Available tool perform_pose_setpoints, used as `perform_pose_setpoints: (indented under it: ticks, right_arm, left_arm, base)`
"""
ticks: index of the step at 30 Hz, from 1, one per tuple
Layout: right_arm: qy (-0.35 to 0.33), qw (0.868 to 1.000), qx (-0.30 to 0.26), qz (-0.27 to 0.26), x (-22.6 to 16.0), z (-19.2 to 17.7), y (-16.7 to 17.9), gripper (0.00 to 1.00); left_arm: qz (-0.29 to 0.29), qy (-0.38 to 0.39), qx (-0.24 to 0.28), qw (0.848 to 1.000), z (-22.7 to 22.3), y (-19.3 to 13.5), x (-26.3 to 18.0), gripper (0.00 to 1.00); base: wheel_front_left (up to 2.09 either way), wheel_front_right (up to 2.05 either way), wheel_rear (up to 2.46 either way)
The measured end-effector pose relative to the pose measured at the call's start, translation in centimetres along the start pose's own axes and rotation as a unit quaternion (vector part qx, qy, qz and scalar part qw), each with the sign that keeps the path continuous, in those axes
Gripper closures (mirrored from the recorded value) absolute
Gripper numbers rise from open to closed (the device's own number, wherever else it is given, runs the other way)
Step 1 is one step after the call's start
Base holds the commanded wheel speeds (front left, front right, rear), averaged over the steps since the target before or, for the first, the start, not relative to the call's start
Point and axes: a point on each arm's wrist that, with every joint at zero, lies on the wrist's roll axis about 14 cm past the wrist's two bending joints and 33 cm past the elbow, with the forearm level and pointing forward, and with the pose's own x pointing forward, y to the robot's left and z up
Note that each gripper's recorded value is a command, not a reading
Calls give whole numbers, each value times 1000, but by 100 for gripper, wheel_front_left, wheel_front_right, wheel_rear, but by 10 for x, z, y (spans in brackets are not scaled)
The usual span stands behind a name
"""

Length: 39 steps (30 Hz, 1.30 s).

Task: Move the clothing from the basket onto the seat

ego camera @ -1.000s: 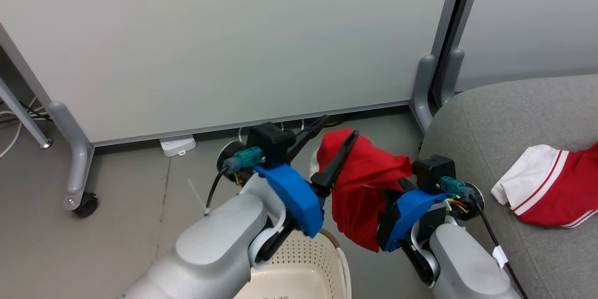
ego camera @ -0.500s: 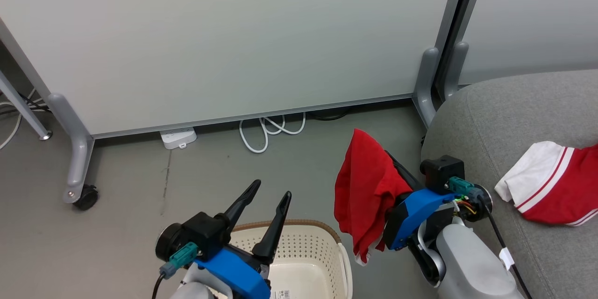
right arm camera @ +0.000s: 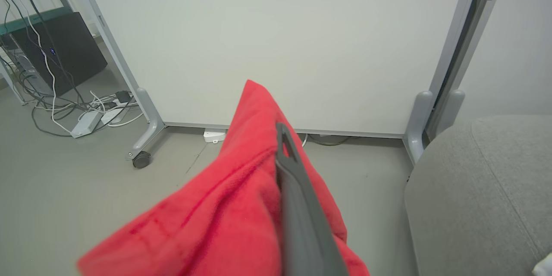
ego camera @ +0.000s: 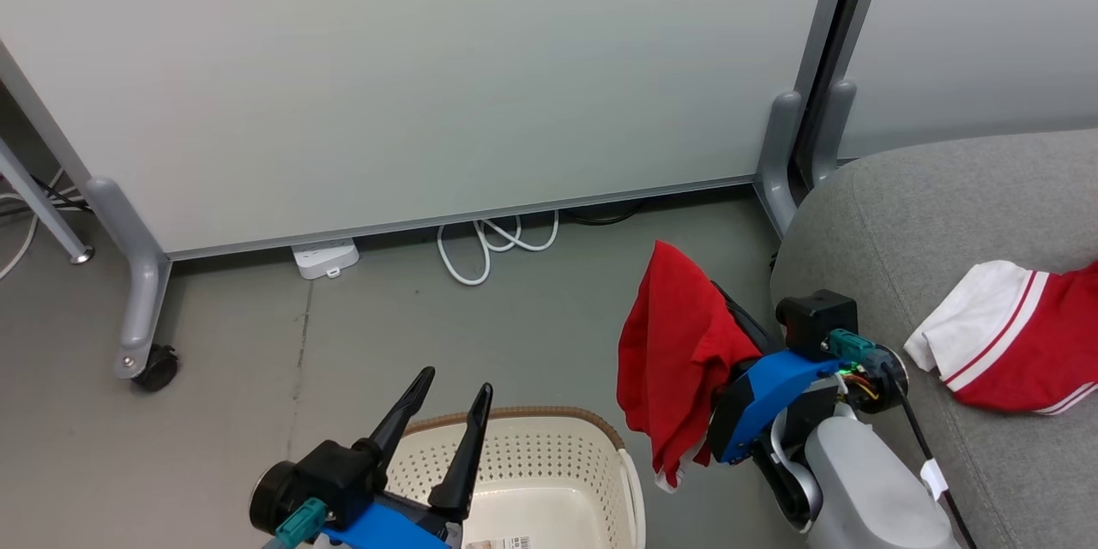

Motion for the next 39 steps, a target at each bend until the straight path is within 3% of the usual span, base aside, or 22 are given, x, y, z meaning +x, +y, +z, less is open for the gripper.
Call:
perform_pose_setpoints:
  ticks: [14, 19, 29, 39]
  right_arm:
    - [1, 999, 6, -46, -18, -2, -33, 100]
    - [0, 996, 8, -86, -38, -3, -59, 100]
    - [-4, 978, 22, -209, -110, -9, -128, 100]
    - [5, 955, 39, -296, -163, -27, -166, 100]
  left_arm:
    - [-23, 7, 1, 1000, -9, -12, 16, 0]
    - [-62, 14, 1, 998, -15, -34, 31, 0]
    - [-174, 33, -12, 984, -33, -107, 63, 0]
    - [-257, 48, -24, 965, -49, -159, 77, 0]
  base:
    - [0, 0, 0]
    - [0, 0, 0]
    - [0, 0, 0]
    - [0, 0, 0]
